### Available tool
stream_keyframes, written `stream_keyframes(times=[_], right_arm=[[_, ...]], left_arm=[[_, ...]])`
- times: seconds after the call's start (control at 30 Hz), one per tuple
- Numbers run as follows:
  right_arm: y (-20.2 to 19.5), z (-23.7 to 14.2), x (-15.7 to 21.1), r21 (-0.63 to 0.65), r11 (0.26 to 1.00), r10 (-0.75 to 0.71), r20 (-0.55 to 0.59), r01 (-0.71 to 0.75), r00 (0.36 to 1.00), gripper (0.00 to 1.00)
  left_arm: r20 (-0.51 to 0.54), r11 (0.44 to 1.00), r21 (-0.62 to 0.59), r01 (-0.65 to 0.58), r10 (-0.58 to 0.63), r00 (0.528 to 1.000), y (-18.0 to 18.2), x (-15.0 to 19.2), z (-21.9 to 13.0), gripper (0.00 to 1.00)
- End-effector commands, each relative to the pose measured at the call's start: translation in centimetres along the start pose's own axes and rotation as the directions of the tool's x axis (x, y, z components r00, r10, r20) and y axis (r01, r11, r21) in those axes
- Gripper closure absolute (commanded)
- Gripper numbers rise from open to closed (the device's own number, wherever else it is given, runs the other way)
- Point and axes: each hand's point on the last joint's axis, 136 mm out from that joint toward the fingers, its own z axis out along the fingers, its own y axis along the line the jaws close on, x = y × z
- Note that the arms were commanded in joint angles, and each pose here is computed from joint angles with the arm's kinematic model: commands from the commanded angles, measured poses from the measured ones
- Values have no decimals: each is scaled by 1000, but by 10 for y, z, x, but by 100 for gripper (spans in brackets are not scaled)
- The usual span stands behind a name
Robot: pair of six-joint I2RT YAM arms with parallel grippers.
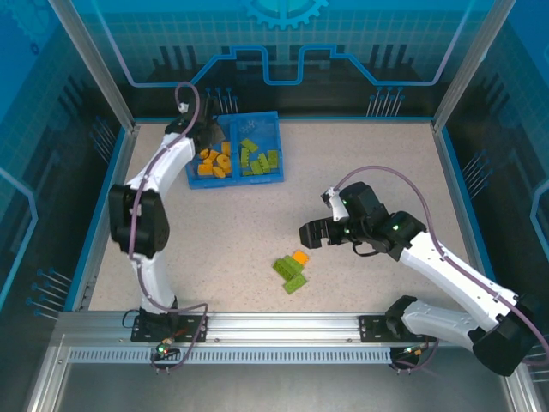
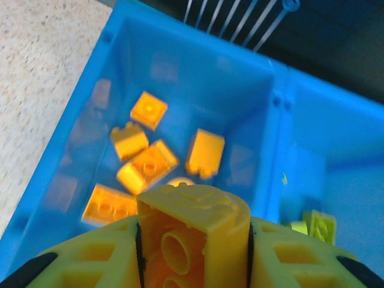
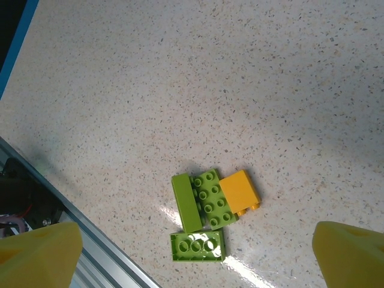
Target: Sort the legos into containers by color
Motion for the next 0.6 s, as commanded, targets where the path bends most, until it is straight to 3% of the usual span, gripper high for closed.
stream_keyframes(times=[0.0,0.17,0.27,0.43,0.57], right_arm=[[2,-13,-1,3,1000,-1,31,1,1000,0],[1,-22,-1,13,1000,2,49,-2,999,0],[1,-26,-1,19,1000,4,67,-5,998,0],[2,-26,-4,14,1000,6,79,-7,997,0],[-3,-24,-6,41,999,11,86,-14,996,0]], left_arm=[[-66,999,15,50,-49,997,0,-6,31,71],[-99,998,7,66,-65,993,-8,-14,59,49],[-97,997,30,76,-73,993,-13,-19,56,46],[-69,991,104,80,-73,995,-27,-33,16,44],[-28,974,224,32,-26,999,-56,-19,-56,46]])
